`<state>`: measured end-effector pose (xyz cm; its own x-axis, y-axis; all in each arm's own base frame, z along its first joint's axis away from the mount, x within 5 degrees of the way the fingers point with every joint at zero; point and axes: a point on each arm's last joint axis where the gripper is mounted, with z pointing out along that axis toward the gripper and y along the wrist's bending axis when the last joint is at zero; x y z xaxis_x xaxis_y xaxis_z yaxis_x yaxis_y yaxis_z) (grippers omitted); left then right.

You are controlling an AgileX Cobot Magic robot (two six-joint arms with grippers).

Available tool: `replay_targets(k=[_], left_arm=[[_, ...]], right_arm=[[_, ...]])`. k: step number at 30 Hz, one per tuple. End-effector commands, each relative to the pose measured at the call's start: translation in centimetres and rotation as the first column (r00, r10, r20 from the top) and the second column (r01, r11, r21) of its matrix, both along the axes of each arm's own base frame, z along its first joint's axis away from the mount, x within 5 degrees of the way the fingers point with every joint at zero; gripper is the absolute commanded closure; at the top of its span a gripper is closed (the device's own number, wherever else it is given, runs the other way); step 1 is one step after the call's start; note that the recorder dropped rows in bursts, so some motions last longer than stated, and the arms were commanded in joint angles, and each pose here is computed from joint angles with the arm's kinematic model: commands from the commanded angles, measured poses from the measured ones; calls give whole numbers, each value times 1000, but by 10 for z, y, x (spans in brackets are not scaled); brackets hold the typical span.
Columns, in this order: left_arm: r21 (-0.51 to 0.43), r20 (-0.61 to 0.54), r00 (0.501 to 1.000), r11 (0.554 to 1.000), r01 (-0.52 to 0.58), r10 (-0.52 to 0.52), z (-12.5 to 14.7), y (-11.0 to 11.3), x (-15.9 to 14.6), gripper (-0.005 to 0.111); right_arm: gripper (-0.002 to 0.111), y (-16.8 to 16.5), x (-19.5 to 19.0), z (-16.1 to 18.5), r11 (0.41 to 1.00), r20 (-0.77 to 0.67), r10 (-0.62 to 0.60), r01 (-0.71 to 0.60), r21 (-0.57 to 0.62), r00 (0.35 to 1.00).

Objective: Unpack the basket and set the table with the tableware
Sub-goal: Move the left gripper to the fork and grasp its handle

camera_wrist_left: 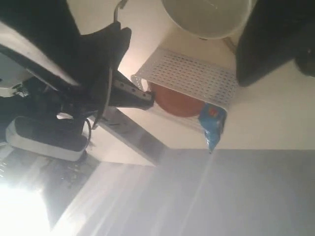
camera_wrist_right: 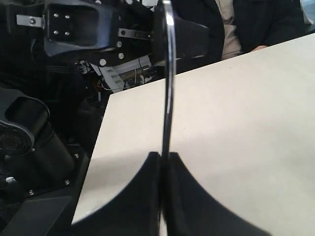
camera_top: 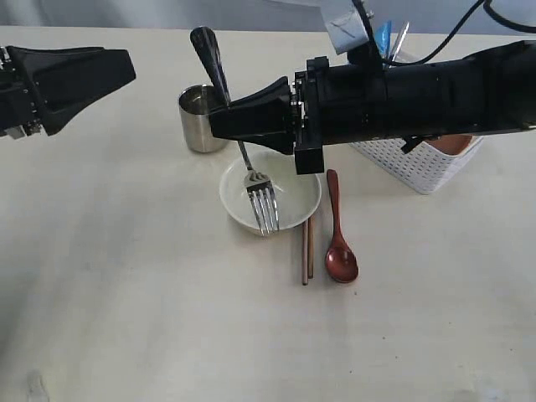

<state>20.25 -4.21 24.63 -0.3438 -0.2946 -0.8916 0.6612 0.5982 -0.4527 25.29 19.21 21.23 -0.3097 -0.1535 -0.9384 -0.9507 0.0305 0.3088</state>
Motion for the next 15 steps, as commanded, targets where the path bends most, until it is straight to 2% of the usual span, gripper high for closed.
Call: replay_targets(k=[1, 5, 8, 11, 12, 15], left_arm=[[-1, 17, 999, 999, 50, -50, -2, -2, 9, 28], [19, 32, 996, 996, 85, -86, -3, -8, 12, 28], [22, 79, 988, 991, 130, -132, -4, -26, 13, 28], [53, 103, 991, 996, 76, -81, -8, -38, 21, 28], [86, 96, 992, 994, 72, -80, -10, -44, 27, 28], [80, 106, 987, 990, 112, -120, -6, -54, 38, 28]], right_arm=[[109, 2, -2, 1, 1000, -6, 5, -5, 16, 1000], [109, 2, -2, 1, 1000, -6, 5, -5, 16, 1000], [109, 2, -2, 1, 1000, 3, 6, -6, 16, 1000], [109, 2, -2, 1, 1000, 5, 6, -6, 16, 1000], [109, 2, -2, 1, 1000, 5, 6, -6, 16, 1000], [109, 2, -2, 1, 1000, 5, 6, -6, 16, 1000]])
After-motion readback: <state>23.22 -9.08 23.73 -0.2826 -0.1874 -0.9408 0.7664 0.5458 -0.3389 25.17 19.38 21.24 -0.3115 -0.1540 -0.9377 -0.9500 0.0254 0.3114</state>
